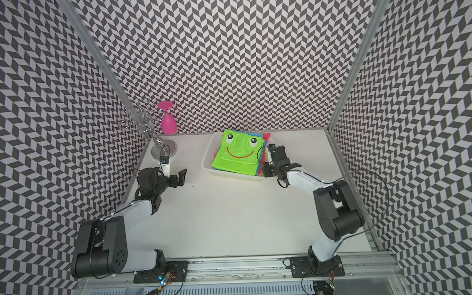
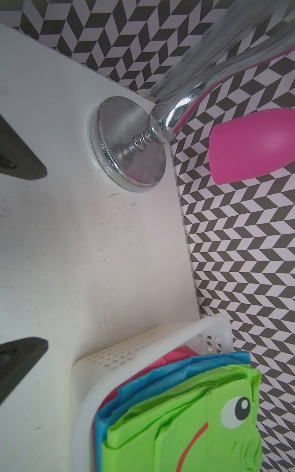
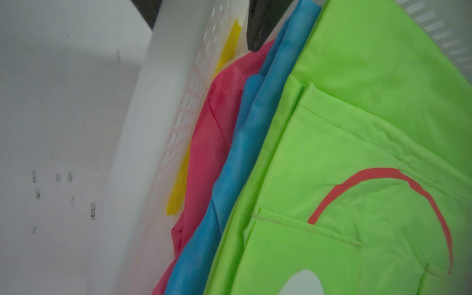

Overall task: Put the folded raincoat in the basket
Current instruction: Move the basket to the center of the board.

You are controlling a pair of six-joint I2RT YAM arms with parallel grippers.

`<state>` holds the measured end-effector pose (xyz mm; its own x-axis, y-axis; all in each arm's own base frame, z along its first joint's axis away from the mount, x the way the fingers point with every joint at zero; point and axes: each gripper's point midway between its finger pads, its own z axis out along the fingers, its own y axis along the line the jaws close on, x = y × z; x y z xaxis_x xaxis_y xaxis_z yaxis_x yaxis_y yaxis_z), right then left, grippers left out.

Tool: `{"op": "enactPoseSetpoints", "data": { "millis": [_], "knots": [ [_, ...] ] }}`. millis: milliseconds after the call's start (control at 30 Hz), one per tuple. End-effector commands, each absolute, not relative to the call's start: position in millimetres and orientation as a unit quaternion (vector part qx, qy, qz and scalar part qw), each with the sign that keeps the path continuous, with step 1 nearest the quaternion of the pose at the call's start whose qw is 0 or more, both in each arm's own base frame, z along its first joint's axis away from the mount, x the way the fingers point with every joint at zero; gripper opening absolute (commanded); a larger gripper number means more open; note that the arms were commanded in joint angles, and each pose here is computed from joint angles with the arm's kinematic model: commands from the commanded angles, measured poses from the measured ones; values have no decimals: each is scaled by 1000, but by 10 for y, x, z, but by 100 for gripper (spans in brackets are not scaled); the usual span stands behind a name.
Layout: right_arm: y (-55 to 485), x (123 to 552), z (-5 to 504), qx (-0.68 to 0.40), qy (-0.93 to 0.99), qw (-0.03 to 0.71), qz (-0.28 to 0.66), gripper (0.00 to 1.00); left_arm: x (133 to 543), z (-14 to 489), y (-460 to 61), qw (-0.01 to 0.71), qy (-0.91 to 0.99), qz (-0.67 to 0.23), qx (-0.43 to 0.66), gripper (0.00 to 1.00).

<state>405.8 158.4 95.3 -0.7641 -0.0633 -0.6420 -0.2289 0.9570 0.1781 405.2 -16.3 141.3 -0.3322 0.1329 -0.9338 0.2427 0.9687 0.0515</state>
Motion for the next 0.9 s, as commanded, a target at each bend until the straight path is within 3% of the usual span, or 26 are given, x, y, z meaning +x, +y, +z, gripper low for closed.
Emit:
{"op": "enactPoseSetpoints", "data": {
  "millis": [0, 333, 500, 700, 733, 867],
  "knots": [
    [1448, 3486, 526, -132, 960, 230, 94, 44, 4052, 1435, -147, 576, 808, -47, 114, 99],
    [1601, 3391, 690, -175, 941, 254, 138, 38, 3960, 1380, -147, 588, 802, -65, 83, 100],
    [1643, 3510, 889, -171, 926, 302, 148, 48, 3903, 1439, -119, 620, 780, -65, 54, 100],
    [1432, 3556, 1686, -133, 873, 452, 126, 59, 3860, 1549, -176, 660, 748, -54, 40, 100],
    [1343, 3549, 1860, -119, 860, 483, 112, 99, 3851, 1582, -195, 668, 742, -46, 41, 100],
    [1017, 3384, 2370, -77, 793, 600, 76, 100, 3793, 1620, -206, 694, 718, -3, 48, 99]
  ]
}}
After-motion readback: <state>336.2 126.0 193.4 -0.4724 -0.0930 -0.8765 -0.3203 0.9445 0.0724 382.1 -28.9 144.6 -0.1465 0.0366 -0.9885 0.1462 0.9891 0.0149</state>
